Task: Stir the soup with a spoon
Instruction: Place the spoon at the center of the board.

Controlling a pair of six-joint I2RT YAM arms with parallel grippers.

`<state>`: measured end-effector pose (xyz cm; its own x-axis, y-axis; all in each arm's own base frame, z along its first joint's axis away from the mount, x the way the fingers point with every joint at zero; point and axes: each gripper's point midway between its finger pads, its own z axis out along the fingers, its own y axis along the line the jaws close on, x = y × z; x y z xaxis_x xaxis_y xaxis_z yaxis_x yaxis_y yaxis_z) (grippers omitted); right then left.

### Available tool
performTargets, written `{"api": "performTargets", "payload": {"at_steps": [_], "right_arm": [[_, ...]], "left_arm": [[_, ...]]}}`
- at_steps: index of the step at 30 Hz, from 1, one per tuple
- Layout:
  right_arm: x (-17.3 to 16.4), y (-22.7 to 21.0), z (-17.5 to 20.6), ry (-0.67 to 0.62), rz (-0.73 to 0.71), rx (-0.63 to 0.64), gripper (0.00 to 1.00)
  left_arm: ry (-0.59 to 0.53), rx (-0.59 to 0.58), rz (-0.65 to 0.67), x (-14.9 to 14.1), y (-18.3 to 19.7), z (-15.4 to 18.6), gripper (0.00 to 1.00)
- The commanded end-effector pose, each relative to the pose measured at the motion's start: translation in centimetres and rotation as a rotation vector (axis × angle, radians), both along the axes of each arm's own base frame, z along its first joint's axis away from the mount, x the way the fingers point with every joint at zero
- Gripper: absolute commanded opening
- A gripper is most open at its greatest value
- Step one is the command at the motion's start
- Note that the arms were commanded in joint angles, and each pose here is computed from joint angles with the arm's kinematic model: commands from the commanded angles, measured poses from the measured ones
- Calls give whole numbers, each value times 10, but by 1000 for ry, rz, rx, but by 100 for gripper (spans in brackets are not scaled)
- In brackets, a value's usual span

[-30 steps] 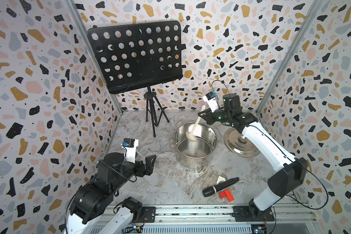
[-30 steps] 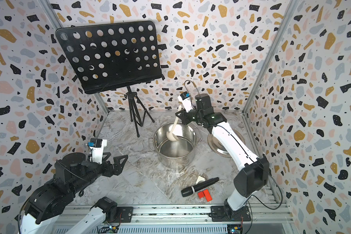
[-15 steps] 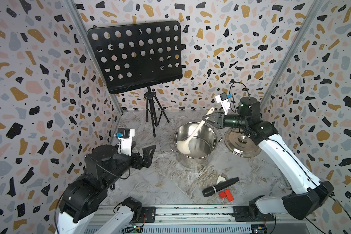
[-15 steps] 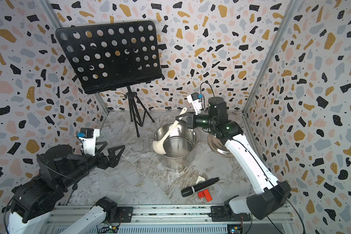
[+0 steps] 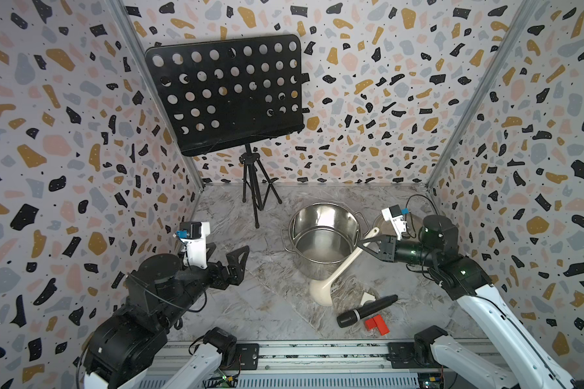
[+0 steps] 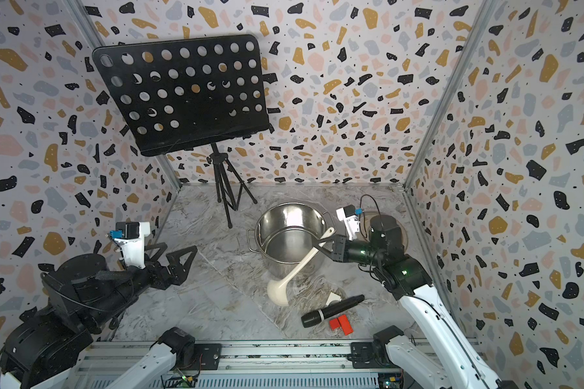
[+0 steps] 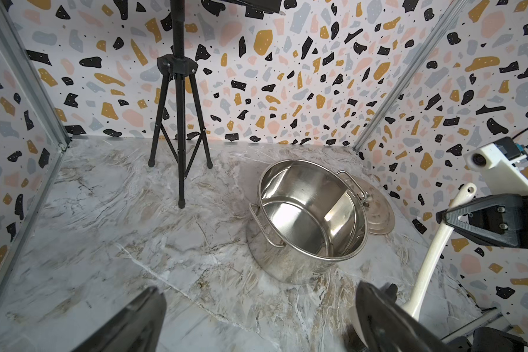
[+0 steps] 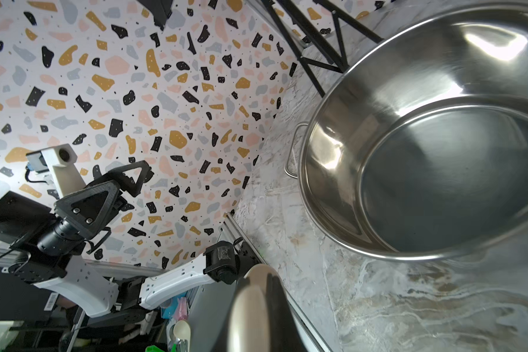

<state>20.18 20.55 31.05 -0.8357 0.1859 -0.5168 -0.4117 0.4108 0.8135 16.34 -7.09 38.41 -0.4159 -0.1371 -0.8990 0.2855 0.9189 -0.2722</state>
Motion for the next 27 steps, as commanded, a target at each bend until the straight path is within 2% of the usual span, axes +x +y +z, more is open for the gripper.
{"api": "performTargets", "payload": {"at_steps": [1,5,10,15,21,27], "right_arm": [[-3,-13,-22,105,-36,39,0],[0,-34,-49,155,-92,61,0],[14,-64,-54,157,-220,67,0],[30,-96,-68,160,-379,-88,0],[42,-145,-71,149,-562,-330,0],[63,-185,-74,138,-736,-437,0]], "left_arm": [[-5,-25,13,-1,1,-1,100],[1,-37,14,-4,2,-5,100],[11,-37,17,-7,4,-8,100],[15,-44,7,-6,1,-8,99],[24,-68,-3,-5,-3,-10,100],[31,-80,-23,-3,-8,-13,99]]}}
